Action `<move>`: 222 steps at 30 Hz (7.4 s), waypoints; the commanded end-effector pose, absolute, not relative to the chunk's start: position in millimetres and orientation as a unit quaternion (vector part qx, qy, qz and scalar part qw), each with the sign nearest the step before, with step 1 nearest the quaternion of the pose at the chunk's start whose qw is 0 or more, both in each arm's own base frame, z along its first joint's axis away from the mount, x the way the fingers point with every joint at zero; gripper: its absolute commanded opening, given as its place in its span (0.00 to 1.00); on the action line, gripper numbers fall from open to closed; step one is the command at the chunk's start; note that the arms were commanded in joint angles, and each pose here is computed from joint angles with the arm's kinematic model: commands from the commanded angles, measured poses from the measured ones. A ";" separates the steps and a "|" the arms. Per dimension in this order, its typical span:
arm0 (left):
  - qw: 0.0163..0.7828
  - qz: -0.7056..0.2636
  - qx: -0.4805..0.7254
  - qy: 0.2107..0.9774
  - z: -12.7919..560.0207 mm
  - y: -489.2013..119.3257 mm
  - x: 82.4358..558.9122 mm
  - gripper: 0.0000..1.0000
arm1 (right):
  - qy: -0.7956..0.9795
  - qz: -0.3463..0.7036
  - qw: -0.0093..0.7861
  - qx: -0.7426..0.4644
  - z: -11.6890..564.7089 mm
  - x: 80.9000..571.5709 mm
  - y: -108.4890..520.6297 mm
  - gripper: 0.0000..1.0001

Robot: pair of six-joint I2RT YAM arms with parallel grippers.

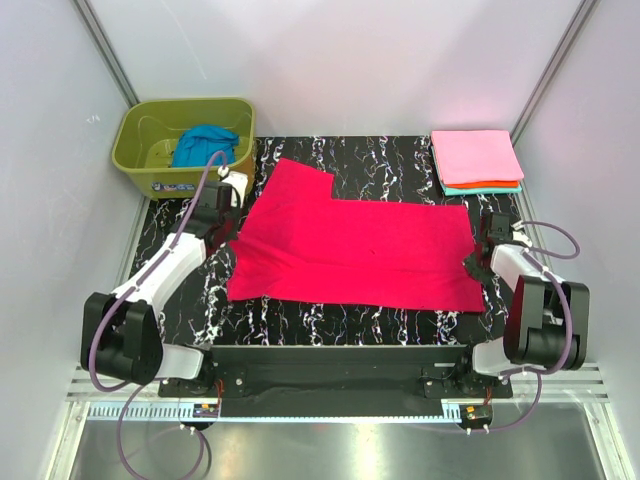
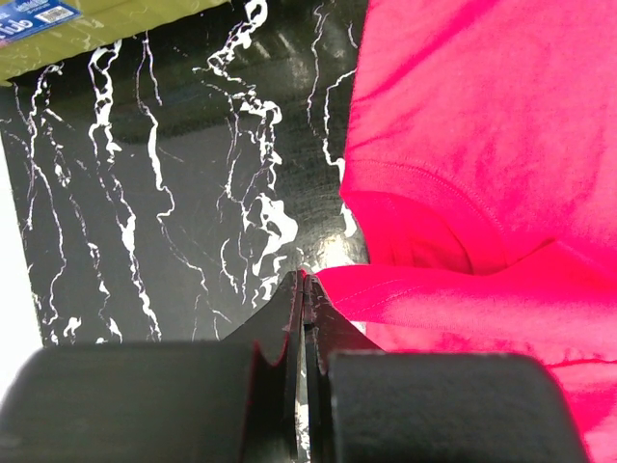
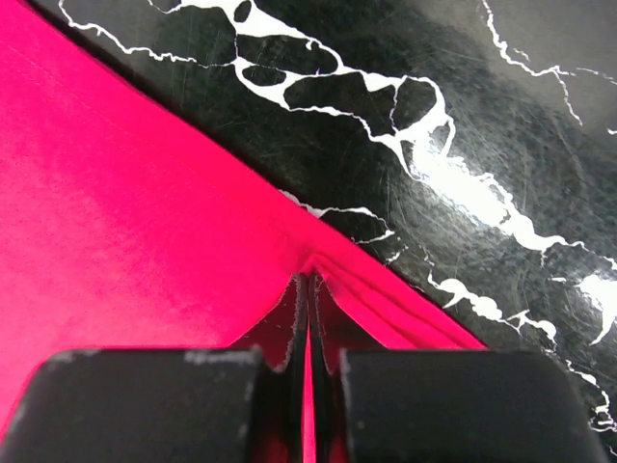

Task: Fold and stack the t-shirts
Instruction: Fold the tshirt

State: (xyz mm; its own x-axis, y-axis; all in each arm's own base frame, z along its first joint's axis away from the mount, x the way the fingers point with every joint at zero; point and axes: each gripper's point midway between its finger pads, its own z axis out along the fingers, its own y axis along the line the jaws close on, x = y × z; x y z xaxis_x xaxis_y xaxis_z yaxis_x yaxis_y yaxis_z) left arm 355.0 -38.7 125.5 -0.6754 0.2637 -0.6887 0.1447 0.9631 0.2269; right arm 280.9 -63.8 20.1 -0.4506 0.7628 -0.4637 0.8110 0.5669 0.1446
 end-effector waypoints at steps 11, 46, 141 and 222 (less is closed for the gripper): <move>0.542 -0.026 0.219 0.811 215.2 -106.1 400.4 0.00 | 0.848 0.053 0.355 0.389 106.2 317.9 -44.6 0.46; 0.485 -0.156 0.059 0.858 232.2 -140.7 363.2 0.57 | 0.828 0.195 0.258 0.459 92.7 301.2 11.6 0.48; 0.238 -0.156 -0.160 0.945 49.6 -119.6 273.8 0.55 | 0.864 0.424 0.212 -0.168 76.1 425.2 361.7 0.57; 0.296 -0.033 -0.213 0.931 78.7 -96.3 277.3 0.50 | 0.959 0.228 0.162 0.054 72.6 275.7 248.7 0.08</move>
State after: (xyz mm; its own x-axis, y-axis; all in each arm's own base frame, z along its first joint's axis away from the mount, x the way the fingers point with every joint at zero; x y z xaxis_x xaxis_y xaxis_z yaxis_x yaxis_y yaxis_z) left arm 254.3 -99.7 44.0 -0.8029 -0.4040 -0.4382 -0.3726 0.9141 -0.1601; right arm 279.9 293.7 80.0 -0.9465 0.0776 -0.3131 -0.1118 0.8316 0.5440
